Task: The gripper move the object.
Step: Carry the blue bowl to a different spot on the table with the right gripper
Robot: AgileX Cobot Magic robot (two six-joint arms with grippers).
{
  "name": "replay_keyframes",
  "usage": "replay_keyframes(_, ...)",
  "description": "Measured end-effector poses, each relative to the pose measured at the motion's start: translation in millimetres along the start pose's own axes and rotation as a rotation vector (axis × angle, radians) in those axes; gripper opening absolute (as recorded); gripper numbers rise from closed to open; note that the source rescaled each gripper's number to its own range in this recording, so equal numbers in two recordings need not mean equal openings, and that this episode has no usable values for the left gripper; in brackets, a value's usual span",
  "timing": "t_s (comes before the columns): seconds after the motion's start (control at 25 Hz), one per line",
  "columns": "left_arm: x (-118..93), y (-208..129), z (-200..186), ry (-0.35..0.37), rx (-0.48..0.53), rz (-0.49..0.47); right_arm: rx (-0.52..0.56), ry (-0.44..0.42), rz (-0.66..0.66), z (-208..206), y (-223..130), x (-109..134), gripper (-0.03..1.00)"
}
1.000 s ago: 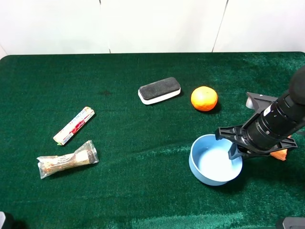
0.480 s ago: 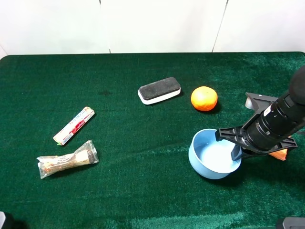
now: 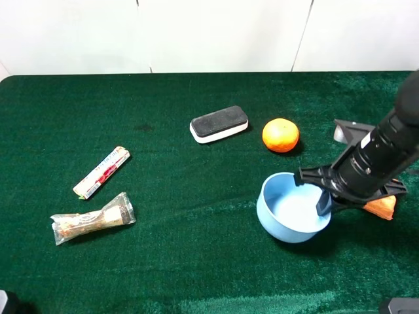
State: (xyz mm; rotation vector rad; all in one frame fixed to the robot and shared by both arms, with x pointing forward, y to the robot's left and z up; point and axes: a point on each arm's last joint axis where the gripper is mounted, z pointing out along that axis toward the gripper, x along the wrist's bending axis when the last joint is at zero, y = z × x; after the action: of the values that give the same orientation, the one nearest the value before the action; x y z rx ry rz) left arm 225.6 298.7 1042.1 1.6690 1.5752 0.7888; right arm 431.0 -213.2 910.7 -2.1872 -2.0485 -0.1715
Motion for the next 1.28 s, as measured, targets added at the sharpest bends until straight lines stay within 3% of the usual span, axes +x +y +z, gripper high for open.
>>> replay_keyframes(0.56,0.0,0.0,0.0,0.0,0.0,0.0,-0.019,-0.003,-0.271,-51.4,37.4,69.5,0.0)
replay_keyframes(0.96,0.0,0.0,0.0,0.0,0.0,0.0,0.008,-0.048,-0.502,-62.9,102.3,144.1,0.0)
replay_keyframes(1.28,0.0,0.0,0.0,0.0,0.0,0.0,-0.073,-0.015,-0.59,-55.6,162.7,192.0,0.0)
